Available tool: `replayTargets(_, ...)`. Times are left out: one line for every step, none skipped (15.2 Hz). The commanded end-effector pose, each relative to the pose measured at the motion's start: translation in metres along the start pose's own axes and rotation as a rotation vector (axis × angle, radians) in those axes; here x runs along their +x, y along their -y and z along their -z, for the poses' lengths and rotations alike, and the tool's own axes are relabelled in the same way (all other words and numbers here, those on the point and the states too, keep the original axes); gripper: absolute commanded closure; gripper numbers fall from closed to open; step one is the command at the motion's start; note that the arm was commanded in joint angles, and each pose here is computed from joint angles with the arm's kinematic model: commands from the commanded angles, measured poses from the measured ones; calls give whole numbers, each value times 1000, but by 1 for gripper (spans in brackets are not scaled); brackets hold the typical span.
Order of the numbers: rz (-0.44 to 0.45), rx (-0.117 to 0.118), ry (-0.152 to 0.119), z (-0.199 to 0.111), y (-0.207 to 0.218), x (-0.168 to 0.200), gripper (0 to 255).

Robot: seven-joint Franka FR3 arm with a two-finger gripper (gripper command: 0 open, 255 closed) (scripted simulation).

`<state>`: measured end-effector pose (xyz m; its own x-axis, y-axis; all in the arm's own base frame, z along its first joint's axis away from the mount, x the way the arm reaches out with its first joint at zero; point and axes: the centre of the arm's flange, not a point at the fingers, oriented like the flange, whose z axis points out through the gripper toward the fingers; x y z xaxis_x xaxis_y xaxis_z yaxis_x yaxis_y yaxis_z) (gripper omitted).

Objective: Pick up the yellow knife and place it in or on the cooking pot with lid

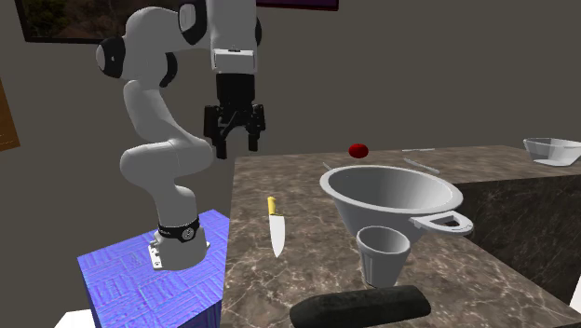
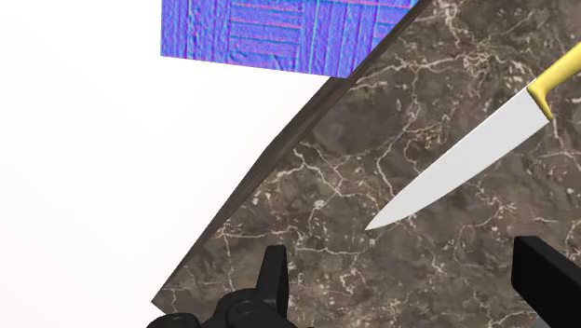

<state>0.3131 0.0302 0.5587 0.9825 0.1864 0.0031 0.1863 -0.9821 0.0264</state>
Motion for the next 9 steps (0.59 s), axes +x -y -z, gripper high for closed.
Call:
replayTargets(0, 0, 0, 0, 0, 0, 0)
replayTargets(-34, 1, -9, -8, 8, -8, 0)
replayTargets(-68, 3, -17, -17, 15, -16, 0)
replayTargets(-103, 4, -26, -25, 23, -23, 0)
replayTargets(-137, 5, -35, -34, 32, -30, 0)
replayTargets(-171, 7, -43, -43, 40, -36, 0)
replayTargets(-205, 8, -52, -51, 49, -43, 0)
replayTargets(-239, 9, -61, -60, 58, -48, 0)
replayTargets(-273, 10, -69, -69, 67, -54, 0)
